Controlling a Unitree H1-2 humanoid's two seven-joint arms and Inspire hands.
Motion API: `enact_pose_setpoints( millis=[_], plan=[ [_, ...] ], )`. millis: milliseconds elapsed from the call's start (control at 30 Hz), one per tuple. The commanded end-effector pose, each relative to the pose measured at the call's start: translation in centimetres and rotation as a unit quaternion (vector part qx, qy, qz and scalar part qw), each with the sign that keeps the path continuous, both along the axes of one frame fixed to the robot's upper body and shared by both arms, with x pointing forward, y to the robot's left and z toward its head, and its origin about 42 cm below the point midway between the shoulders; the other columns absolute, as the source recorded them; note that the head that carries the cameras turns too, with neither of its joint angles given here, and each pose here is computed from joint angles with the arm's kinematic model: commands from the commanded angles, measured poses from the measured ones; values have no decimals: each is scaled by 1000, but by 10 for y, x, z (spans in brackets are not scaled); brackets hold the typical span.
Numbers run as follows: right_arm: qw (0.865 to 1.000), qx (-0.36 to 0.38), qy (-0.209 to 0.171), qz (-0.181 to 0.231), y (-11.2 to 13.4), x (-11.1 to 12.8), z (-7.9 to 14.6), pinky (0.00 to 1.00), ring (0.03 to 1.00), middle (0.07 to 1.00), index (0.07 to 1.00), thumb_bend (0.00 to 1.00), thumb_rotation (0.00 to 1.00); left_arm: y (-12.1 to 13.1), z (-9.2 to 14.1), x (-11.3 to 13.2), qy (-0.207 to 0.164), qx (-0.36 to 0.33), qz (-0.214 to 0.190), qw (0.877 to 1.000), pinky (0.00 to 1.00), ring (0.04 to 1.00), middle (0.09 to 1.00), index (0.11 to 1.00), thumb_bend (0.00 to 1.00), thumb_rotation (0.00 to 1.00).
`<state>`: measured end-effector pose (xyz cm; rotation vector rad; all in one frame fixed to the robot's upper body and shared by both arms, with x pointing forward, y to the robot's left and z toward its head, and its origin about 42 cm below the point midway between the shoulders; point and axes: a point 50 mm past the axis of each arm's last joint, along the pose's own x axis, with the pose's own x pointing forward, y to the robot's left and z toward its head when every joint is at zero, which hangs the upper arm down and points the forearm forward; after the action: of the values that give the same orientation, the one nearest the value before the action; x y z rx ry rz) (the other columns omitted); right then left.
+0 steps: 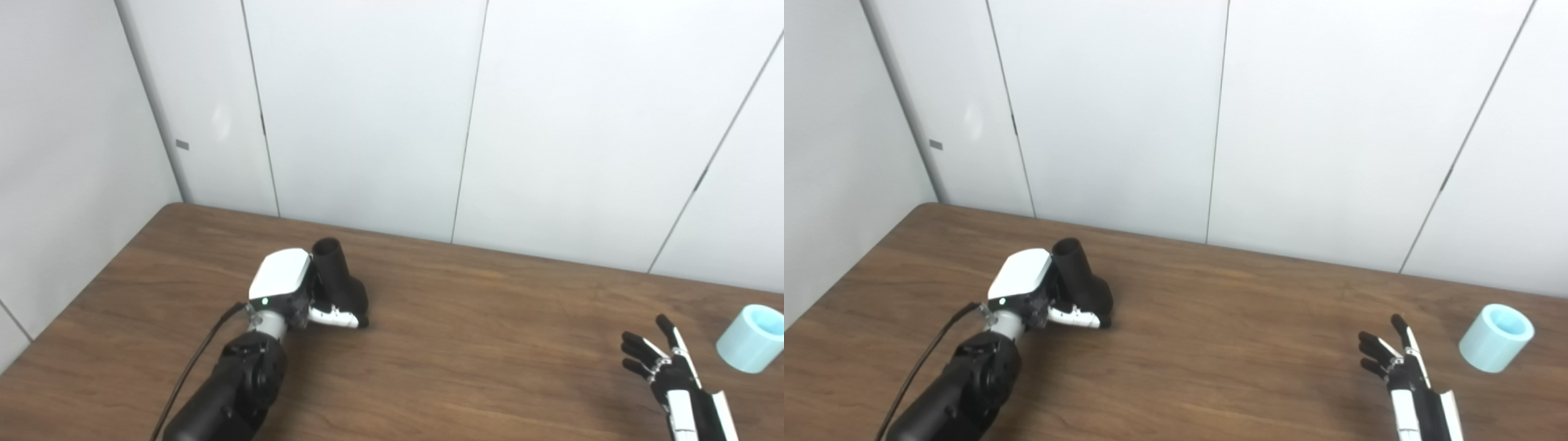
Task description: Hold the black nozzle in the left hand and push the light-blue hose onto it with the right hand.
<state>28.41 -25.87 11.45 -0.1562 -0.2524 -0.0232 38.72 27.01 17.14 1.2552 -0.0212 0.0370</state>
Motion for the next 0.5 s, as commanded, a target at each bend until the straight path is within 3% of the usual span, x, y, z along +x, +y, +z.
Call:
enact_pose_setpoints(
  millis=[0, 100, 200, 300, 367, 467],
  plan=[
    [996, 19, 84, -11, 10, -28, -47, 767, 801, 798, 948, 537, 1000, -13, 22, 1, -36, 9, -20, 999, 345, 423, 397, 497, 521, 0],
    [996, 17, 86, -13, 14, -27, -47, 767, 805, 800, 950, 529, 1000, -29, 21, -9, -35, 10, -45, 998, 315, 393, 433, 489, 524, 0],
    [996, 12, 83, -15, 18, -26, -46, 730, 795, 795, 943, 538, 1000, -47, 17, -20, -31, 14, -77, 996, 325, 402, 397, 495, 521, 0],
    [996, 9, 81, -18, 22, -25, -45, 709, 791, 793, 938, 530, 1000, -63, 10, -32, -28, 15, -111, 993, 311, 387, 466, 485, 526, 0],
    [997, 10, 80, -20, 25, -24, -44, 702, 791, 791, 934, 542, 1000, -70, 8, -38, -25, 11, -124, 992, 301, 381, 410, 490, 523, 0],
    [996, 10, 81, -23, 30, -23, -43, 705, 789, 788, 930, 551, 1000, -84, 2, -48, -21, 13, -143, 989, 298, 373, 400, 489, 523, 0]
  ],
)
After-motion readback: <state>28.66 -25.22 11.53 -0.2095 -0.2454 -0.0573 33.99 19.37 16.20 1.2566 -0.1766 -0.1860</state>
